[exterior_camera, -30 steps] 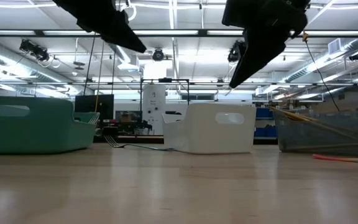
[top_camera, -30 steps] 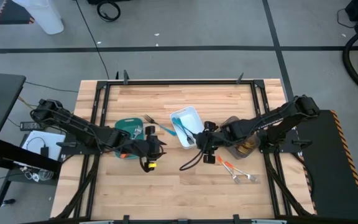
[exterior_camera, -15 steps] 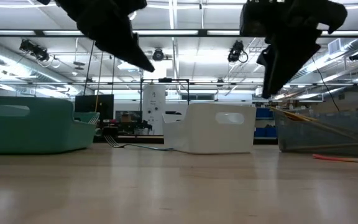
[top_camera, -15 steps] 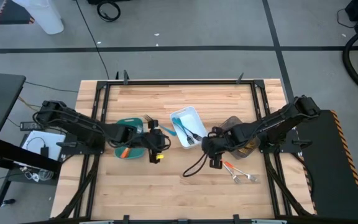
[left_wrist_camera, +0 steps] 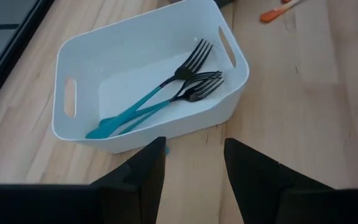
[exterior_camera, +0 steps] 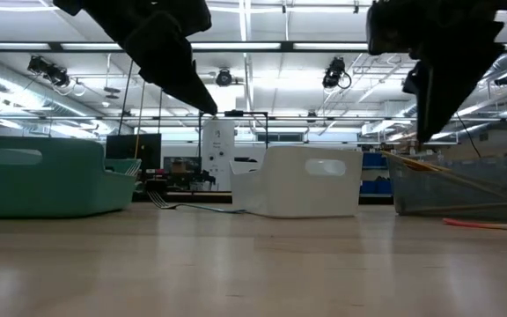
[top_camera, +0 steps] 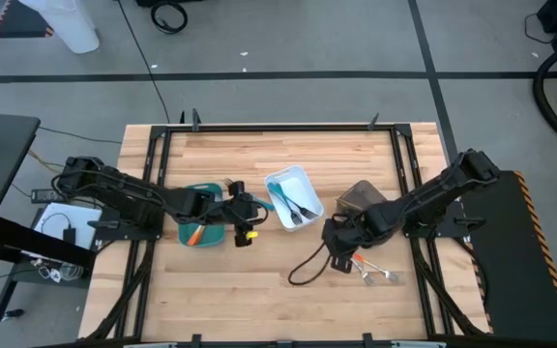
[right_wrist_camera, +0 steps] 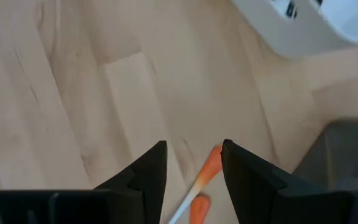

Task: Sort silverware by color (type)
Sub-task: Put the orange fork into the green bin

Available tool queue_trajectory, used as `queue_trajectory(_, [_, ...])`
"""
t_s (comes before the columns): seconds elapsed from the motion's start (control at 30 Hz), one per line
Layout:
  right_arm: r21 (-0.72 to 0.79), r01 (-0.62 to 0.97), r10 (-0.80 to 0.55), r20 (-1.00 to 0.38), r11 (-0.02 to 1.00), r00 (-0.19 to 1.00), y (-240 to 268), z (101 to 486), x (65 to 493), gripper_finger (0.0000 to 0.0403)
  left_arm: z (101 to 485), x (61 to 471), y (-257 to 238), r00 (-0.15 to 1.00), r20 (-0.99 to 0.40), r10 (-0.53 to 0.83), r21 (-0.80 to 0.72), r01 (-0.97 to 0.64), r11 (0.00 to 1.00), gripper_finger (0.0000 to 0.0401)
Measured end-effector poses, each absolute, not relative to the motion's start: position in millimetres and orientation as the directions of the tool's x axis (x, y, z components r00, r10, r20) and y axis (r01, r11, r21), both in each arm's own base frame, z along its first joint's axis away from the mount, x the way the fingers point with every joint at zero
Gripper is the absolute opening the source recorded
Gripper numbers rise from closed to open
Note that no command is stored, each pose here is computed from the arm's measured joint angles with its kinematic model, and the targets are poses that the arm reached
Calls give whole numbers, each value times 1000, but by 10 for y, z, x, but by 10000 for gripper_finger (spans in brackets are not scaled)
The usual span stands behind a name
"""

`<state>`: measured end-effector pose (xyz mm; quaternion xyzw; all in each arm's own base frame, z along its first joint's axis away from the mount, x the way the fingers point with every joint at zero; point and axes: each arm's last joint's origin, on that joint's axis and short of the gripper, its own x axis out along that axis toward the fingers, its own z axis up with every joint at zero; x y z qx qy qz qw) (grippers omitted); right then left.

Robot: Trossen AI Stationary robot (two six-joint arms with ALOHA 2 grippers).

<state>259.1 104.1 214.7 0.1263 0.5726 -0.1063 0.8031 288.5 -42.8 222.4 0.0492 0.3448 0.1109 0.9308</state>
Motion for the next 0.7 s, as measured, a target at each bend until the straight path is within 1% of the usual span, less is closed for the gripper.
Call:
queue_trajectory(0.13, [78, 339, -30, -952, 937, 304, 1141, 2041, 2490, 159, 2224, 2885, -428, 738, -631, 240, 162, -177, 971, 172])
queue_trajectory(0.27, [80, 384, -16, -971, 920, 240, 1197, 1884, 2350, 157, 2224, 2882, -444, 739, -631, 236, 163, -171, 972, 172])
queue_trajectory(0.47, [87, 402, 27, -988, 911, 152, 1297, 1687, 2141, 143, 2224, 2883, -443, 739, -631, 237, 163, -172, 972, 172])
queue_trajectory(0.7, [93, 440, 58, -994, 893, 93, 1385, 1588, 1991, 131, 2224, 2883, -442, 739, -631, 237, 163, -172, 972, 172])
